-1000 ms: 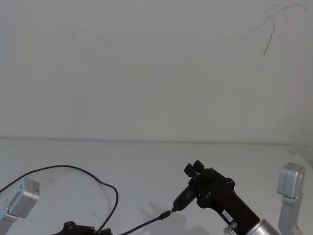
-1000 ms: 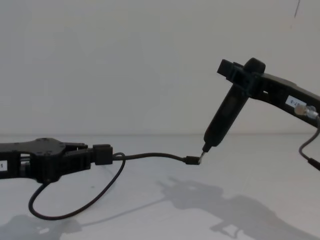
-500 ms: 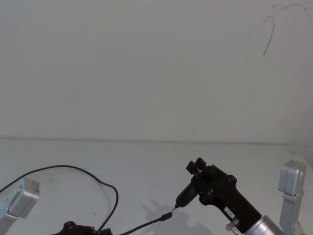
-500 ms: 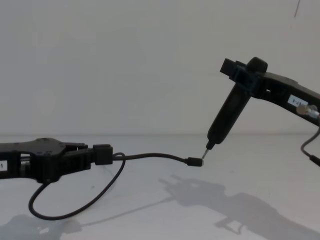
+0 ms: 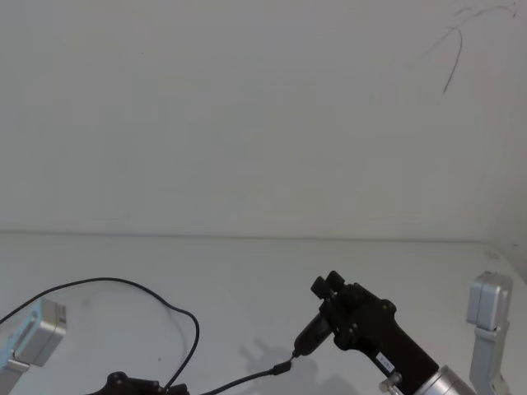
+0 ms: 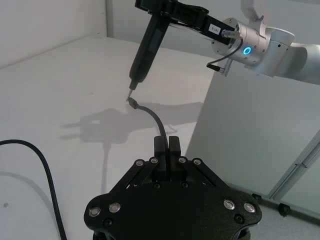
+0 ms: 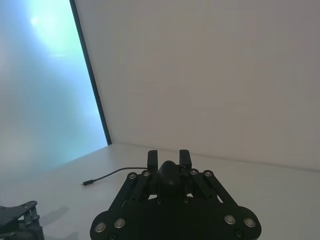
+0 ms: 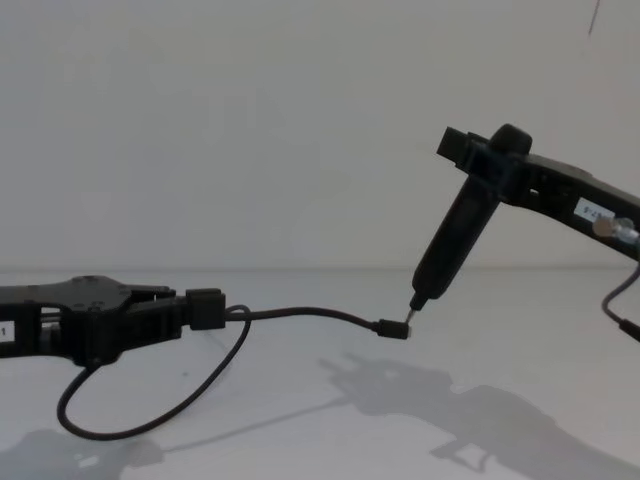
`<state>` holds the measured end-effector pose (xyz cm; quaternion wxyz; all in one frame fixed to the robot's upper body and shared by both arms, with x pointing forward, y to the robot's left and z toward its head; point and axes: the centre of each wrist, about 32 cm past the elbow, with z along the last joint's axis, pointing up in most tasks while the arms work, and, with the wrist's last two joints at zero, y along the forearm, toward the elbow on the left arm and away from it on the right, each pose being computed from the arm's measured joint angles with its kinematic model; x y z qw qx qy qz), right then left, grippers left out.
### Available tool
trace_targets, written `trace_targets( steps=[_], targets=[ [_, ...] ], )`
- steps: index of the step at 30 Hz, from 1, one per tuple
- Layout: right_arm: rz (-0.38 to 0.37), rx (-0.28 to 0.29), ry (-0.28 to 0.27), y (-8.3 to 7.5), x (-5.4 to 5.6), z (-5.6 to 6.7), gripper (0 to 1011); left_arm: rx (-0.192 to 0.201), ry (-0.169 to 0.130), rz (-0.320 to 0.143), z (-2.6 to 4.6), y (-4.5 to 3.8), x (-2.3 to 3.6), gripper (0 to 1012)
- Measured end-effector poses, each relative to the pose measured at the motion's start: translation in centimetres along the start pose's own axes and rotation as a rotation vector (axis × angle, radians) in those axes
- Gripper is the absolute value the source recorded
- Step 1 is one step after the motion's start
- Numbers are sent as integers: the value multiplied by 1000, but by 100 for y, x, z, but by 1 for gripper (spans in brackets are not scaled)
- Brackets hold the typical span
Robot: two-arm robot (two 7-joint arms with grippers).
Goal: Pick up the data cable with the one hand.
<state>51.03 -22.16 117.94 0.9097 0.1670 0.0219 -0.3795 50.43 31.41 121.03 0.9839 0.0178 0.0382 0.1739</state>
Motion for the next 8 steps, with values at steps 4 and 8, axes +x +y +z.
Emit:
trace_targets(
  steps=[4, 8],
  targets=[
    [0, -9, 13, -12, -24, 4, 251, 0, 0, 0, 0, 0, 0, 48],
    [0, -13, 20, -19, -38, 8, 251, 0, 0, 0, 0, 0, 0, 48]
  ],
)
